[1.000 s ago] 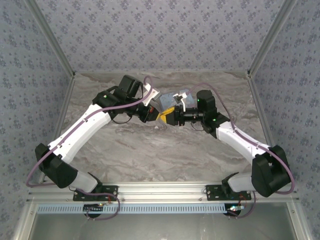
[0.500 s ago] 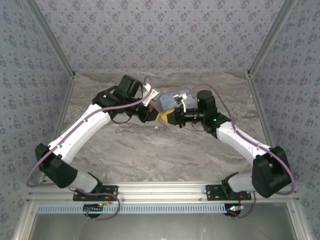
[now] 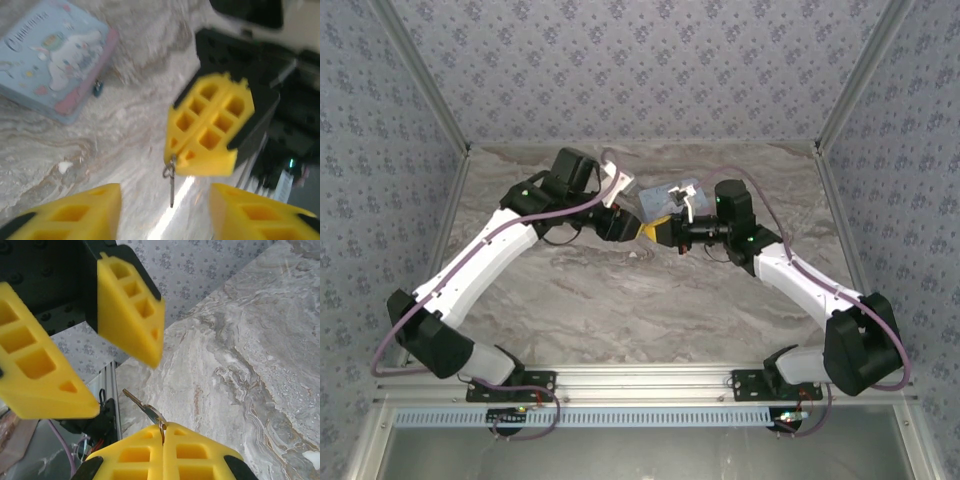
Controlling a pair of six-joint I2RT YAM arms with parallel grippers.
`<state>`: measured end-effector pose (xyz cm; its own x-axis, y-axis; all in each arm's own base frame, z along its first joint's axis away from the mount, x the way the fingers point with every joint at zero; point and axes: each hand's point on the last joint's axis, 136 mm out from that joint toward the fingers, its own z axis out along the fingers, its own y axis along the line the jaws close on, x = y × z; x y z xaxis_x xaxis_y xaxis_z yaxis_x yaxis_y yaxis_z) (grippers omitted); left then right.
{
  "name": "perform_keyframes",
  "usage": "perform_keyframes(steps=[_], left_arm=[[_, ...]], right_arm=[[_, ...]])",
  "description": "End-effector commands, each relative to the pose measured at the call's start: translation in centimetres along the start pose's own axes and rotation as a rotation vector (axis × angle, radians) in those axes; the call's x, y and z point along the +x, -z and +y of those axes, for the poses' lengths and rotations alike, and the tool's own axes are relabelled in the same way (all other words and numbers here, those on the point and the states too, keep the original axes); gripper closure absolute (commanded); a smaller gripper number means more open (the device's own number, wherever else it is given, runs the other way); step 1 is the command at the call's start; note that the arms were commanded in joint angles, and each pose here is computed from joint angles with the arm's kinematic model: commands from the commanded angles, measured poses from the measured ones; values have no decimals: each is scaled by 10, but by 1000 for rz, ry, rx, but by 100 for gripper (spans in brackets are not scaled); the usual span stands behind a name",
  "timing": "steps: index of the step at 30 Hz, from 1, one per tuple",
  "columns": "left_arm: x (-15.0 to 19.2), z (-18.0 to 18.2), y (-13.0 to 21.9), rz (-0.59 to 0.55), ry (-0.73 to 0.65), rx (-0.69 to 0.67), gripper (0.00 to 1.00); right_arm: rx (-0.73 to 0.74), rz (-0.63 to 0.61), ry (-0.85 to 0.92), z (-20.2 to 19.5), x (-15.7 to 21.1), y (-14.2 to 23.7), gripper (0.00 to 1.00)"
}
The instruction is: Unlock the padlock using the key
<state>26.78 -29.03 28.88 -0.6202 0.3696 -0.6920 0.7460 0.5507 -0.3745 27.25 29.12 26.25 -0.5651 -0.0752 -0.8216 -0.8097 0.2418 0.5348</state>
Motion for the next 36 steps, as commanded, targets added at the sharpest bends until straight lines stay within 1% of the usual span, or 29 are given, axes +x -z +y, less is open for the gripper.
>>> perform_keyframes(steps=[1, 2, 4, 8, 11, 15, 21, 27, 29, 32, 34, 36], left_arm=[[-39, -7, 29, -245, 54, 22, 39], [-44, -6, 34, -306, 77, 21, 34], [-56, -5, 44, -429, 122, 26, 28], [-64, -1, 60, -634, 226, 64, 24], [-62, 3, 65, -722, 273, 88, 24], [-59, 5, 59, -728, 304, 103, 24], [-63, -2, 46, -716, 300, 128, 24], [-69, -2, 42, -710, 296, 124, 30], [-69, -1, 39, -703, 296, 122, 33], [-69, -1, 35, -688, 296, 122, 42], [-69, -2, 34, -682, 294, 123, 49], [-70, -2, 34, -680, 290, 119, 59]], right_arm=[[36, -112, -46, -1, -25, 7, 100], [39, -144, -68, -2, -30, 8, 100], [55, -203, -109, -6, -39, 11, 100], [84, -311, -243, -16, -54, 15, 100], [71, -365, -319, -18, -63, 15, 100], [46, -381, -348, -10, -71, 10, 100], [44, -341, -339, 1, -69, -3, 100], [17, -328, -336, 10, -69, -10, 100], [12, -327, -331, 12, -70, -11, 100], [0, -321, -327, 16, -70, -13, 100], [-5, -316, -325, 17, -70, -14, 100], [-7, -310, -325, 18, -70, -16, 100]])
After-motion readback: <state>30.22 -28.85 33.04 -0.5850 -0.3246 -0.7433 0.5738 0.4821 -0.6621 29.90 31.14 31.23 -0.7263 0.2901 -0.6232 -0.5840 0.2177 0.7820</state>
